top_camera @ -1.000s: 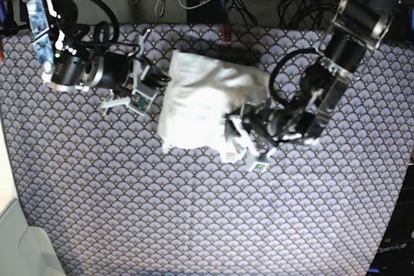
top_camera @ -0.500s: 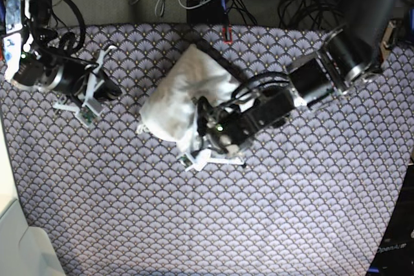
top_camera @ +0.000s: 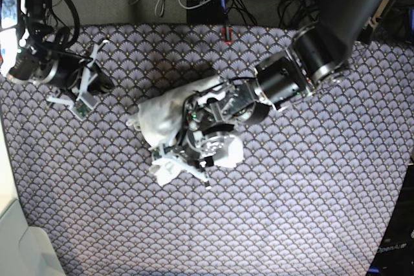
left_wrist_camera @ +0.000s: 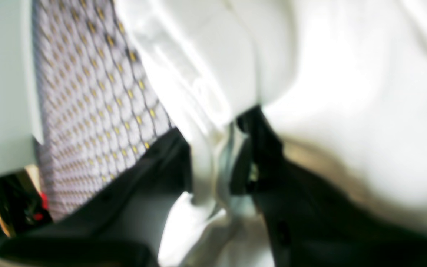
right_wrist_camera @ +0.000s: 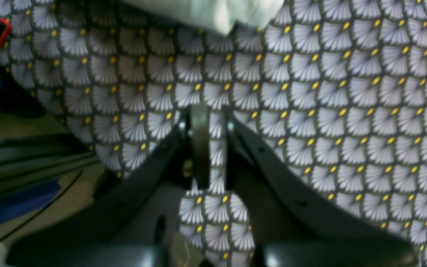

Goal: Fold the T-shirt properly

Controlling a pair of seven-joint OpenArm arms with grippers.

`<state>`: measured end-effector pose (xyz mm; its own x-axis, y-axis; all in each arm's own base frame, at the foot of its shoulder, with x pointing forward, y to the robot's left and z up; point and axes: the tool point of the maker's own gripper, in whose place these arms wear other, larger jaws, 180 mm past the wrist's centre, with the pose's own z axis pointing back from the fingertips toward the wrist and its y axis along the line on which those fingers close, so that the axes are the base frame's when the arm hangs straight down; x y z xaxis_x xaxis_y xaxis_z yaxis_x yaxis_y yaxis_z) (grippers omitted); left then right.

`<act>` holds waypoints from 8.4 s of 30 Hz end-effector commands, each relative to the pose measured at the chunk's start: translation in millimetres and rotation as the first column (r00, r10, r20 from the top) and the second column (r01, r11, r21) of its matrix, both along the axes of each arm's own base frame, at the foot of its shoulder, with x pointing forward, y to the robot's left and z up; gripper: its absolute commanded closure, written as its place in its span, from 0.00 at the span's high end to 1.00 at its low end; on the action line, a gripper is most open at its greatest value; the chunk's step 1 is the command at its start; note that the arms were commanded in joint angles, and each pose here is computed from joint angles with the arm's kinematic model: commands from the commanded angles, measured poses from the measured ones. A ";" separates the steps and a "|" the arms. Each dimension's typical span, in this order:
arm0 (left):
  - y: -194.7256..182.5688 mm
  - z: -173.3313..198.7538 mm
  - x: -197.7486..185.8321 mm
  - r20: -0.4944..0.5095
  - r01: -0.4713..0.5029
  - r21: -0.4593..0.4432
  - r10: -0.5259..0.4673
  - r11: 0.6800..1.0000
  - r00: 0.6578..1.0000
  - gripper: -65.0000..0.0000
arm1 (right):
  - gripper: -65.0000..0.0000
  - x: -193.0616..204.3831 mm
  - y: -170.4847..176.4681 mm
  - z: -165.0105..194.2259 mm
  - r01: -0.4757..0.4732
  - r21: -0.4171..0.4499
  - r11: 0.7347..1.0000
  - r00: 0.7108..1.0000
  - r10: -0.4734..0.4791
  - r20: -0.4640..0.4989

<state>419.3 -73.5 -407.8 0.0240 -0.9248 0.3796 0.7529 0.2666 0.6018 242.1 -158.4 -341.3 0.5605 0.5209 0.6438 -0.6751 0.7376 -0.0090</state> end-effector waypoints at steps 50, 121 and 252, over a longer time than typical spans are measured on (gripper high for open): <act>-86.5 56.3 -28.8 0.221 0.313 0.179 -0.348 0.933 0.911 0.96 | 0.07 4.8 1.3 9.5 -0.010 0.014 1.000 0.999 0.010 0.036; -41.6 87.8 10.2 0.272 0.049 0.049 -0.060 0.998 0.960 0.96 | 0.06 40.2 59.1 21.9 -0.007 0.223 0.975 0.995 -0.016 0.102; 375.9 47.2 -255.2 -0.305 -0.880 0.141 0.865 0.454 0.398 0.01 | 0.00 -98.5 -92.1 -11.1 0.236 -0.198 0.951 0.968 -0.248 -0.037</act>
<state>159.5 299.9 -367.8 0.9306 -0.3054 0.2020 0.2199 0.9073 0.3585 141.6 -249.4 -357.5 0.7320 0.4595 0.5030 -0.4700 0.8751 -0.1155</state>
